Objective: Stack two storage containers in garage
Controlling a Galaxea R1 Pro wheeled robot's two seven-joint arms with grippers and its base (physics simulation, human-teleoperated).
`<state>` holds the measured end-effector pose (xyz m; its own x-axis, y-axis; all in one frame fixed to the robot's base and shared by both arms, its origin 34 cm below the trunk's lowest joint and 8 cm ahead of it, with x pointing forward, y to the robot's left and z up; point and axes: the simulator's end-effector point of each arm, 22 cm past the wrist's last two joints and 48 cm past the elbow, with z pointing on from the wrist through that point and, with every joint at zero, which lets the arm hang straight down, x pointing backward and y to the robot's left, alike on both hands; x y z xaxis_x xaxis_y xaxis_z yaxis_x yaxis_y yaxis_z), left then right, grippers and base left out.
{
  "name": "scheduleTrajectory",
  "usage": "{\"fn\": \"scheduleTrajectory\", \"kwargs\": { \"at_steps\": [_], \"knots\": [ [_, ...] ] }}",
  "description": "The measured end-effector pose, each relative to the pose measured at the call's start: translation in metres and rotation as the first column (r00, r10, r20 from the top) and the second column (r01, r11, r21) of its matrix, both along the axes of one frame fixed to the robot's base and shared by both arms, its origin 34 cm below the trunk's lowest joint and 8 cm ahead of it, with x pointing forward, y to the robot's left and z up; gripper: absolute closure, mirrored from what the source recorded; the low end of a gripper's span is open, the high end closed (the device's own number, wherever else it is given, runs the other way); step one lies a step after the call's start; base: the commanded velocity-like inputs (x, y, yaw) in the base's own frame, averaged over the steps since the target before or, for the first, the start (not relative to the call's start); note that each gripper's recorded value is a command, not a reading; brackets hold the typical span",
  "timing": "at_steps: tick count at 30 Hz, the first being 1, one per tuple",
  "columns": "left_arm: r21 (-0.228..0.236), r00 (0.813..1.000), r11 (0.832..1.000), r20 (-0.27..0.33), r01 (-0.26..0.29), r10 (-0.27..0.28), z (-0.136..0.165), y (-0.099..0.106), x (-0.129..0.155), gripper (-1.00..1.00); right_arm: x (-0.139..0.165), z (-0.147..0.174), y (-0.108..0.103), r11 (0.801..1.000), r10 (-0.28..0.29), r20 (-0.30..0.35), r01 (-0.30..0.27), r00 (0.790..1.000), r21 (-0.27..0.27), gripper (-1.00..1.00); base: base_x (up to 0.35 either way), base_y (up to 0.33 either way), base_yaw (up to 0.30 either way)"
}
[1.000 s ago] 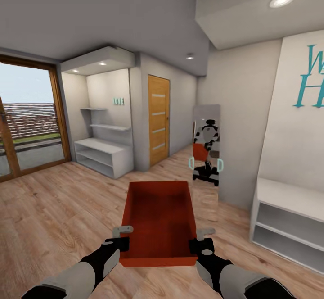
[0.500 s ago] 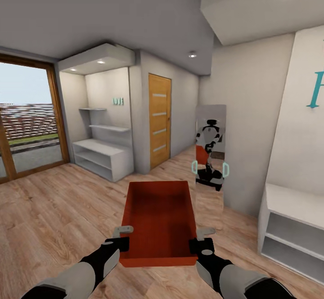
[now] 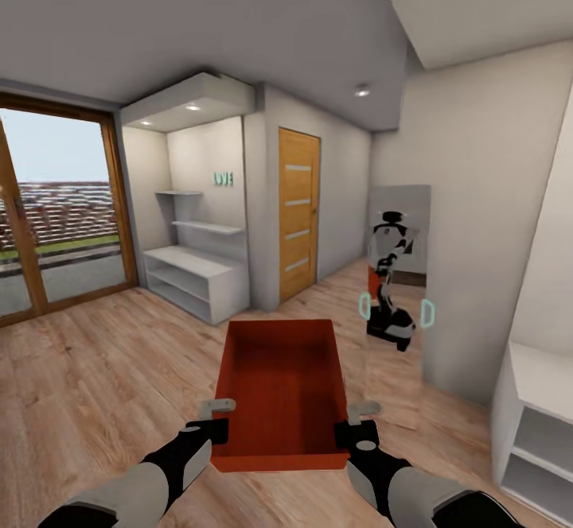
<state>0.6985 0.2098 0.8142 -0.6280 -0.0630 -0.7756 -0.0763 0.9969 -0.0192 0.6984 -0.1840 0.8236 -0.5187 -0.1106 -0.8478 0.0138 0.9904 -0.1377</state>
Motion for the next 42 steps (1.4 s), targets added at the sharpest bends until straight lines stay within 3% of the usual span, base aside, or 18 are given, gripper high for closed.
{"fn": "scheduleTrajectory", "kwargs": {
  "at_steps": [8, 42],
  "knots": [
    [0.0, 1.0, 1.0, 0.0, 0.0, 0.0, 0.0, -0.0003, 0.0, 1.0, 0.0, 0.0, -0.0003, 1.0, -0.001, 0.0, 0.001, 1.0, 0.0, 1.0, 0.325, 0.0, 0.209],
    [0.0, 1.0, 1.0, 0.0, 0.0, 0.0, 0.0, -0.0002, 0.0, 1.0, 0.0, 0.0, -0.0002, 1.0, 0.0, 0.0, 0.0, 1.0, 0.0, 1.0, 0.325, 0.0, 0.003]
  ]
}}
